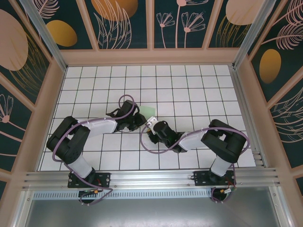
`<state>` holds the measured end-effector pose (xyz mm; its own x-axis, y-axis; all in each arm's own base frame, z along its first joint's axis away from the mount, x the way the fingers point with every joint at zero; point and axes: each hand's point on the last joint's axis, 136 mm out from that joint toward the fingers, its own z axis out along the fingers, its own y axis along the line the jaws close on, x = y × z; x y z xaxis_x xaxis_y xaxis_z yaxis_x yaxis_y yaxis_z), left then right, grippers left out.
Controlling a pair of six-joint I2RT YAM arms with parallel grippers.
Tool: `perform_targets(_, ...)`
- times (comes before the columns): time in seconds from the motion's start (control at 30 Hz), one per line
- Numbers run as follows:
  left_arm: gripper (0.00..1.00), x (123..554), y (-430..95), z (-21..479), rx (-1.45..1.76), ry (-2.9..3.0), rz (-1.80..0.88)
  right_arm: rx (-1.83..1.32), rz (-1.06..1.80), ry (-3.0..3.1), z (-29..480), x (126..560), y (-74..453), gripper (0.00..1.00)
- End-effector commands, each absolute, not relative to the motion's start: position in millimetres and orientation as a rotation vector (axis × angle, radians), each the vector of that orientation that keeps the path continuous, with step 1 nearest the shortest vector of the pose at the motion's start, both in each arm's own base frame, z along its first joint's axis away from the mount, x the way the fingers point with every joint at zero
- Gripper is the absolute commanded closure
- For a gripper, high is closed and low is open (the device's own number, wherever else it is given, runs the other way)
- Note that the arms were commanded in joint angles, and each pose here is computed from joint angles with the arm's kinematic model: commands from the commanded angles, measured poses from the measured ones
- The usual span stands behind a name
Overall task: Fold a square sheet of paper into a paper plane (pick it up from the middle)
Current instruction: Fold the wing for the fifth time at the center of the table.
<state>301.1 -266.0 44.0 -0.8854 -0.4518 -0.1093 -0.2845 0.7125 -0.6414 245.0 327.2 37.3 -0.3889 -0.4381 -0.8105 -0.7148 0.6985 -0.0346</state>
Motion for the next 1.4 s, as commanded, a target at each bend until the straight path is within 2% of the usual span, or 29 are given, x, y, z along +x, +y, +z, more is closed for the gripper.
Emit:
perform_targets(0.0,0.73,309.5,-267.4,58.4,-0.548,2.63,-0.91,-0.9,0.407,2.004,39.5,242.4,327.3,0.85)
perform_targets(0.17,0.71,313.3,-266.6,55.0,-0.521,2.638,-0.869,-0.921,0.434,1.982,42.8,235.7,324.4,0.86)
perform_targets(0.33,0.84,314.1,-271.3,52.8,-0.5,2.648,-0.885,-0.918,0.446,1.964,47.5,234.3,322.5,0.86)
perform_targets(0.4,0.92,313.7,-272.0,52.5,-0.49,2.654,-0.887,-0.911,0.448,1.958,48.8,235.4,323.3,0.85)
perform_targets(0.47,0.94,313.5,-274.0,53.2,-0.481,2.657,-0.896,-0.908,0.448,1.958,48.5,236.4,324.7,0.84)
perform_targets(0.73,0.99,312.5,-273.8,57.6,-0.475,2.652,-0.902,-0.881,0.433,1.967,47.2,241.2,322.3,0.83)
perform_targets(0.97,1.0,311.6,-274.8,62.6,-0.481,2.642,-0.926,-0.837,0.428,1.963,52.2,249.2,323.9,0.67)
perform_targets(1.37,1.0,310.7,-276.5,62.9,-0.491,2.642,-0.947,-0.788,0.38,1.926,59.7,269.7,331.8,0.68)
